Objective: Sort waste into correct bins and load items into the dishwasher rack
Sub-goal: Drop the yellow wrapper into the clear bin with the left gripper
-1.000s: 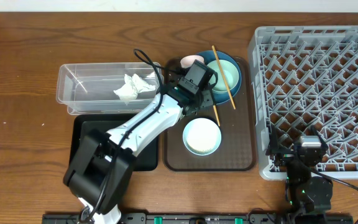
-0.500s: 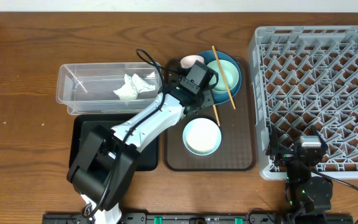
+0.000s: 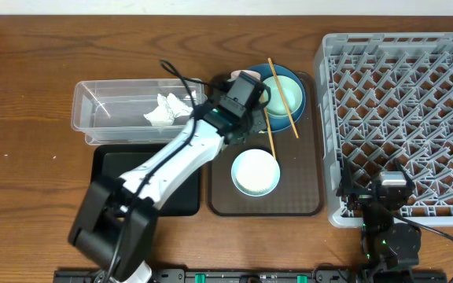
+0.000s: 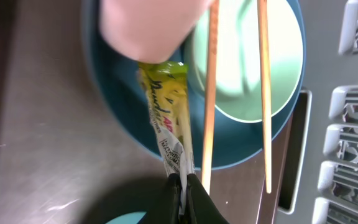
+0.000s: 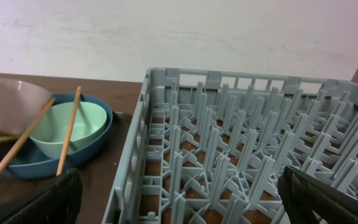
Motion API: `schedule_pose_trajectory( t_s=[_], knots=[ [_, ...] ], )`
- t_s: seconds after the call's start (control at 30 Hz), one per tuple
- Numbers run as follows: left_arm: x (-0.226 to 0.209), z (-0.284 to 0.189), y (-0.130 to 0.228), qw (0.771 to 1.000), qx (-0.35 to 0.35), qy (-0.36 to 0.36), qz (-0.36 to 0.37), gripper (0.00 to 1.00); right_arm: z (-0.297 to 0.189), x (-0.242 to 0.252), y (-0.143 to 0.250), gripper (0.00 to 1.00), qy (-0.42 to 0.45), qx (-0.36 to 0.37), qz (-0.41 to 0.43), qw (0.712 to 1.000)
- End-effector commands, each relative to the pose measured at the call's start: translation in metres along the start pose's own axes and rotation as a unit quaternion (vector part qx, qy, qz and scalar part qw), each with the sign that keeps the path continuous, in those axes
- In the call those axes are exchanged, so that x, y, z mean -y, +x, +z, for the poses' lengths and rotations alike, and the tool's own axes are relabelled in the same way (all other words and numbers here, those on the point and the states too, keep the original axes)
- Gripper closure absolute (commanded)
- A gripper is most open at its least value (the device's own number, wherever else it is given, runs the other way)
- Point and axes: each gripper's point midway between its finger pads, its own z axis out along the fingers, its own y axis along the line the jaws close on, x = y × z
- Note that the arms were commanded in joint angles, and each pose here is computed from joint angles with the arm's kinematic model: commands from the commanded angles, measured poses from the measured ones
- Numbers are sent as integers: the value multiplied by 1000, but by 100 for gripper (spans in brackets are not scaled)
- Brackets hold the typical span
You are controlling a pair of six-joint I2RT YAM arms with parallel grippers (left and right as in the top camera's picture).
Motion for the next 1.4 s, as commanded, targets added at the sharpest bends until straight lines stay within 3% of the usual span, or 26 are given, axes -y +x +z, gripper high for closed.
schedule_pose_trajectory(
  t_s=[0.0,0.43,0.57,0.93,1.23,1.33,1.37],
  knots=[
    [4,-33,-23,999,33,15,-6,94,0,3,1,1,8,-1,7,1000],
    [-33,-125,-67,993,104,21,-43,94,0,3,1,1,8,-1,7,1000],
    [-64,-140,-87,987,144,-20,-71,94,0,3,1,1,8,-1,7,1000],
    [-166,-153,-124,952,206,-169,-151,94,0,3,1,1,8,-1,7,1000],
    [-206,-123,-126,943,175,-220,-179,93,0,3,1,1,8,-1,7,1000],
    [-212,-114,-126,942,168,-227,-182,83,0,3,1,1,8,-2,7,1000],
    [-213,-113,-126,942,166,-229,-182,67,0,3,1,1,8,-1,7,1000]
  ],
)
